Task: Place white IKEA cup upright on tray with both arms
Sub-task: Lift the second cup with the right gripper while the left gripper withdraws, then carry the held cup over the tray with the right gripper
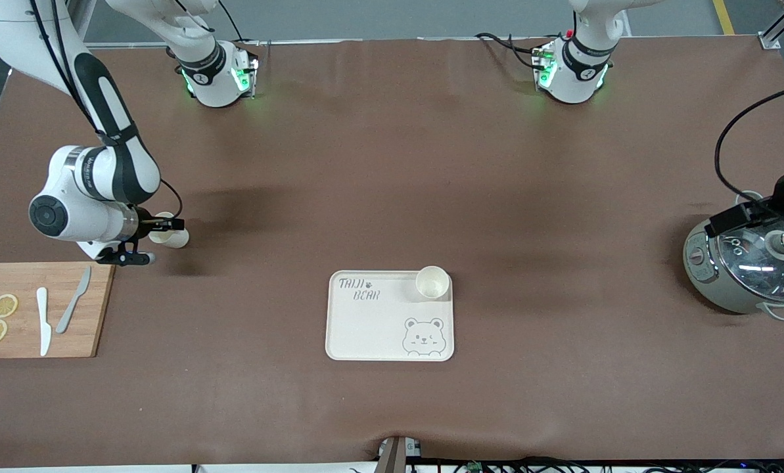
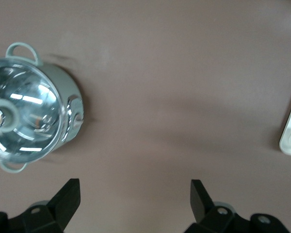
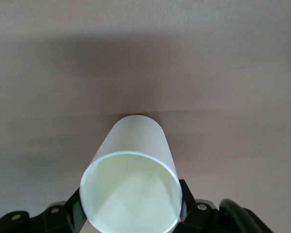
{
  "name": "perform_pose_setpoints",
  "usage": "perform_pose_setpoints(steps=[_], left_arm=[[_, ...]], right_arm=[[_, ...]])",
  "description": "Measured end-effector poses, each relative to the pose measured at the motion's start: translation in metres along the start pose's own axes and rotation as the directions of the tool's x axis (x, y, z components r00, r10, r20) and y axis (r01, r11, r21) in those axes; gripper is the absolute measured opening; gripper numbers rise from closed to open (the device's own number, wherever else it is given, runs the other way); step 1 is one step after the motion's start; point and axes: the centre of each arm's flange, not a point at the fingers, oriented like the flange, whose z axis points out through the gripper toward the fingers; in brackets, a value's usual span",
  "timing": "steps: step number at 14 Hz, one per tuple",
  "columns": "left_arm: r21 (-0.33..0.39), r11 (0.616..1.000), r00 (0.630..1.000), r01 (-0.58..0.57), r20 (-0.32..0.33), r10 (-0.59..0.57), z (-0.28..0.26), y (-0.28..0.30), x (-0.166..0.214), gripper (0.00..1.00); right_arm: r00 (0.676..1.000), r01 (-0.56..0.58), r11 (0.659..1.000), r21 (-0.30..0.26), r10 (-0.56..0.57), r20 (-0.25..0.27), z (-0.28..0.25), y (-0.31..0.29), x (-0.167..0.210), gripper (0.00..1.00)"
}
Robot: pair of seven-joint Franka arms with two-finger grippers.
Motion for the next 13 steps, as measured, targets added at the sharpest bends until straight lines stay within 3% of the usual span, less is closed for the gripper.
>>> perform_pose_setpoints(steps=[3, 6, 10, 13], left_arm=[[0.012, 1.000, 1.000, -0.029, 0.006, 0.029, -0.021, 0.003, -0.025, 1.00], [0.026, 0.998, 0.998, -0.055, -0.007, 0.056, -0.035, 0.008, -0.054, 1.00], [0.040, 0.994, 0.994, -0.102, -0.031, 0.103, -0.043, 0.032, -0.082, 1.00], [0.042, 0.993, 0.992, -0.114, -0.041, 0.116, -0.043, 0.038, -0.085, 1.00]], right_arm=[[1.000, -0.008, 1.000, 0.000, 0.008, -0.023, -0.019, 0.001, 0.009, 0.66], [0.998, 0.014, 1.000, 0.002, -0.014, -0.063, -0.043, -0.012, 0.020, 0.66], [0.993, 0.011, 1.000, 0.020, -0.009, -0.117, -0.069, -0.069, 0.041, 0.66], [0.992, -0.026, 0.999, 0.032, 0.030, -0.124, -0.075, -0.114, 0.065, 0.66]])
